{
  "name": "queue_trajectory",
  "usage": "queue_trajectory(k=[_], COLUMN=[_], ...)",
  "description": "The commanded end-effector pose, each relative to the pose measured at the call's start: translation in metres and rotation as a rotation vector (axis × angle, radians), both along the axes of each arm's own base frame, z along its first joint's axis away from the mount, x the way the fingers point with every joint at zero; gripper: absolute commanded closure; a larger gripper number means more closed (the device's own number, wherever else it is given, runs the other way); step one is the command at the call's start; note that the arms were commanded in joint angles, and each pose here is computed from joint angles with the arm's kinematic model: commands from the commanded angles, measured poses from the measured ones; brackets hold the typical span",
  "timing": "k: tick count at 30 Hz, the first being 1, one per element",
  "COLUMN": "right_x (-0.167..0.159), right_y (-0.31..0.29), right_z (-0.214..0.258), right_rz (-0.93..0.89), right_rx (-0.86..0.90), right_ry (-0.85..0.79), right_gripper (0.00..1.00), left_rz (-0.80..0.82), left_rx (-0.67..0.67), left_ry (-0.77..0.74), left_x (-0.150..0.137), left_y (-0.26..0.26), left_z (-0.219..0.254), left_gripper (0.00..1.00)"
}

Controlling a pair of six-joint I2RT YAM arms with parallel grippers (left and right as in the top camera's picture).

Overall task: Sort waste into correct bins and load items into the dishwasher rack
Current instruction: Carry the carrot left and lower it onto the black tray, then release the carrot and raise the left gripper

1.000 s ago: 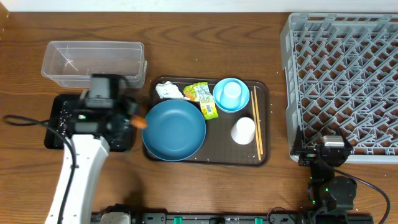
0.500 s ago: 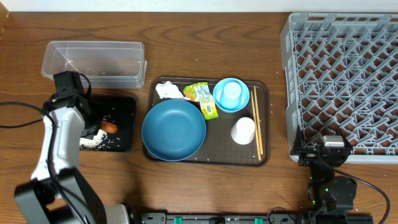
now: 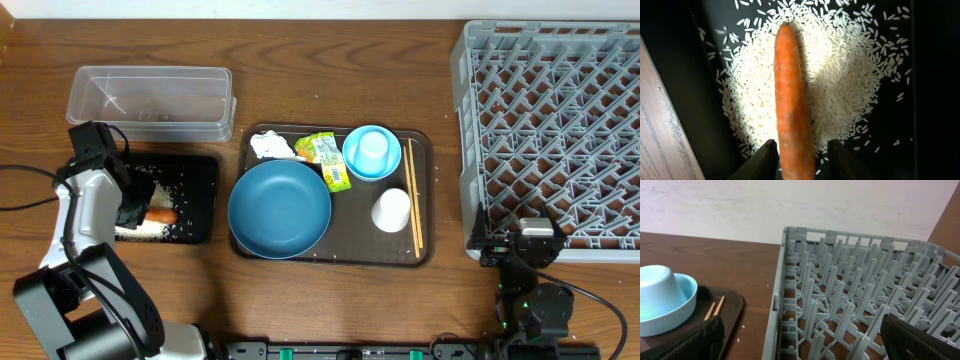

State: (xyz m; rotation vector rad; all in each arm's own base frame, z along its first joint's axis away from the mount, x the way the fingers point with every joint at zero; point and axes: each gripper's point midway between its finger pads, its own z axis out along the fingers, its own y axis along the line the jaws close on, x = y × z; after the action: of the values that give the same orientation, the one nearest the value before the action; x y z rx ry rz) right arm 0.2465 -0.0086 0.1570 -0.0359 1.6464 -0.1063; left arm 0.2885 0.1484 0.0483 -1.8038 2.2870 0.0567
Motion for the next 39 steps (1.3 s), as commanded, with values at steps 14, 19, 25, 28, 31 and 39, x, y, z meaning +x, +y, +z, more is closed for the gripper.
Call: queue_trajectory(k=[14, 19, 25, 28, 31, 39], right_x=[0.000, 0.000, 0.000, 0.000, 0.000, 0.000], right_y=[0.005, 0.005, 0.005, 0.005, 0.005, 0.005], right_z=[-0.001, -0.001, -0.001, -0.001, -0.001, -0.001], right_rz=[0.018, 0.018, 0.018, 0.018, 0.018, 0.018], right_rx=[-0.010, -0.010, -0.010, -0.010, -0.011, -0.010], right_ry=[0.004, 0.004, 0.004, 0.004, 0.004, 0.004], right_gripper=[0.01, 0.01, 0.01, 0.01, 0.01, 0.01], left_rz=[-0.137, -0.308, -0.441, -0.434, -0.427, -0.421], left_rx=[-0.239, -0.332, -0.292, -0.189, -0.188, -0.206], left_ry=[-0.287, -0.328, -0.175, -0.130, -0.093, -0.046], left_x=[0.017, -0.002, -0.037, -0.039, -0.047, -0.059], left_y=[-0.061, -0.115, -0.146, -0.132, -0.131, -0.133], left_z=[0.074, 0.106, 0.101, 0.096, 0.094, 0.091], left_gripper=[0.55, 0.54, 0.21, 0.04, 0.03, 0.01])
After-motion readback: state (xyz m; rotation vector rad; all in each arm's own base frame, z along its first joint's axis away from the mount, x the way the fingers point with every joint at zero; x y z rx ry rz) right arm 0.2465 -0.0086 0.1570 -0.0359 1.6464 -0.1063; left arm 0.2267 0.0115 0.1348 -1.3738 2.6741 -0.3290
